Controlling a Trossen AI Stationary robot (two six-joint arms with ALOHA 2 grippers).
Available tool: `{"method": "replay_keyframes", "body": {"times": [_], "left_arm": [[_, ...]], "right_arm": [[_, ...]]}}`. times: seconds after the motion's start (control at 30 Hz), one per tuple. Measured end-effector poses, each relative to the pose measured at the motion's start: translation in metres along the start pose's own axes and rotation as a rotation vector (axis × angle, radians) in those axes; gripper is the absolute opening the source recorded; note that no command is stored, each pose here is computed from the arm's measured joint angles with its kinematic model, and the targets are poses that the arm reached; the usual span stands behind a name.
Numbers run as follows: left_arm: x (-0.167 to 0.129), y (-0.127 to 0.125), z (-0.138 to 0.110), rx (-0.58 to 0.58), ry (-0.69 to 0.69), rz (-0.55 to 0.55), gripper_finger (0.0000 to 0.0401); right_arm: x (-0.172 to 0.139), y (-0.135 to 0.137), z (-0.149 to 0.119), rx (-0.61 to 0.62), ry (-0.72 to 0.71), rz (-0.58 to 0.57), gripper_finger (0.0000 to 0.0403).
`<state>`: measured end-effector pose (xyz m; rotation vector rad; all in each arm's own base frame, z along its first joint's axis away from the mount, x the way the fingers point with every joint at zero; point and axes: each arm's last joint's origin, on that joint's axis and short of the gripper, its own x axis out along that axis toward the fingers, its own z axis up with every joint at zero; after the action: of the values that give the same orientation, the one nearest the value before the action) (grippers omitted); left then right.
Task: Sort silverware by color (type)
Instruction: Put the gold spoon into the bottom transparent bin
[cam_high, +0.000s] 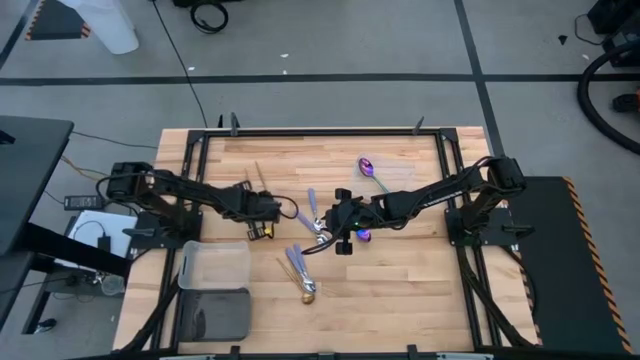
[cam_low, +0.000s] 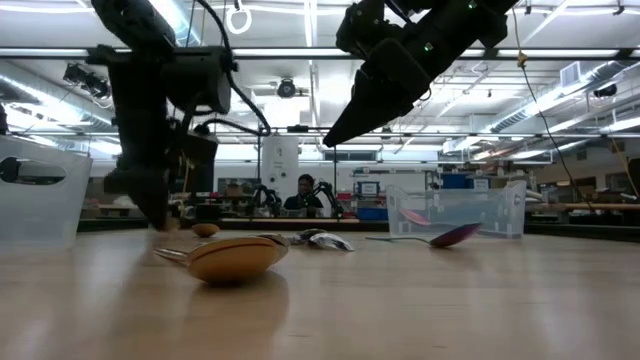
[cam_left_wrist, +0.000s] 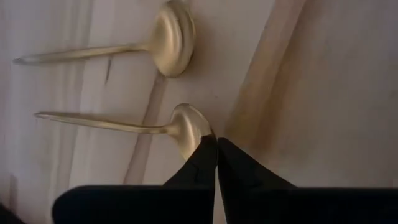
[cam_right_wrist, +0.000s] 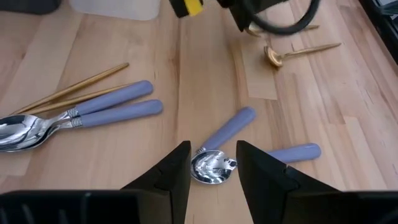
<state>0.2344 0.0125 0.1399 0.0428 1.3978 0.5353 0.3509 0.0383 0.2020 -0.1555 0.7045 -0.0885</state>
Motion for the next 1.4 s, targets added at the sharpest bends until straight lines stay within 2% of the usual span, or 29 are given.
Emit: {"method": "replay_keyframes", "body": {"times": [0.17, 0.43, 0.63, 0.77, 0.87, 1.13, 1.3, 1.4], "left_arm": [[-0.021, 0.000, 0.005, -0.012, -0.023, -0.020, 0.0011], [-0.064, -0.003, 0.028, -0.021, -0.171, -0.072, 0.0011], [-0.087, -0.009, 0.039, -0.018, -0.250, -0.103, 0.0011], [-0.098, -0.014, 0.040, -0.008, -0.309, -0.080, 0.0011], [-0.112, -0.013, 0.038, -0.027, -0.396, -0.073, 0.0011], [-0.150, -0.001, 0.044, -0.094, -0.696, -0.133, 0.0011], [-0.160, 0.004, 0.055, -0.126, -0.821, -0.211, 0.0011], [-0.161, 0.009, 0.060, -0.152, -0.847, -0.243, 0.0011]], "right_arm": [[0.000, 0.000, 0.000, 0.001, -0.001, 0.000, 0.0138], [0.002, -0.008, 0.000, -0.027, 0.000, -0.021, 0.0138], [0.005, -0.028, 0.005, -0.063, -0.058, -0.054, 0.0138], [0.004, -0.045, 0.008, -0.058, -0.094, -0.066, 0.0138], [0.000, -0.054, 0.006, -0.061, -0.177, -0.101, 0.0138], [-0.008, -0.060, -0.005, -0.160, -0.426, -0.215, 0.0138], [-0.011, -0.060, -0.002, -0.266, -0.467, -0.276, 0.0141], [-0.013, -0.059, 0.001, -0.348, -0.473, -0.340, 0.0147]]}}
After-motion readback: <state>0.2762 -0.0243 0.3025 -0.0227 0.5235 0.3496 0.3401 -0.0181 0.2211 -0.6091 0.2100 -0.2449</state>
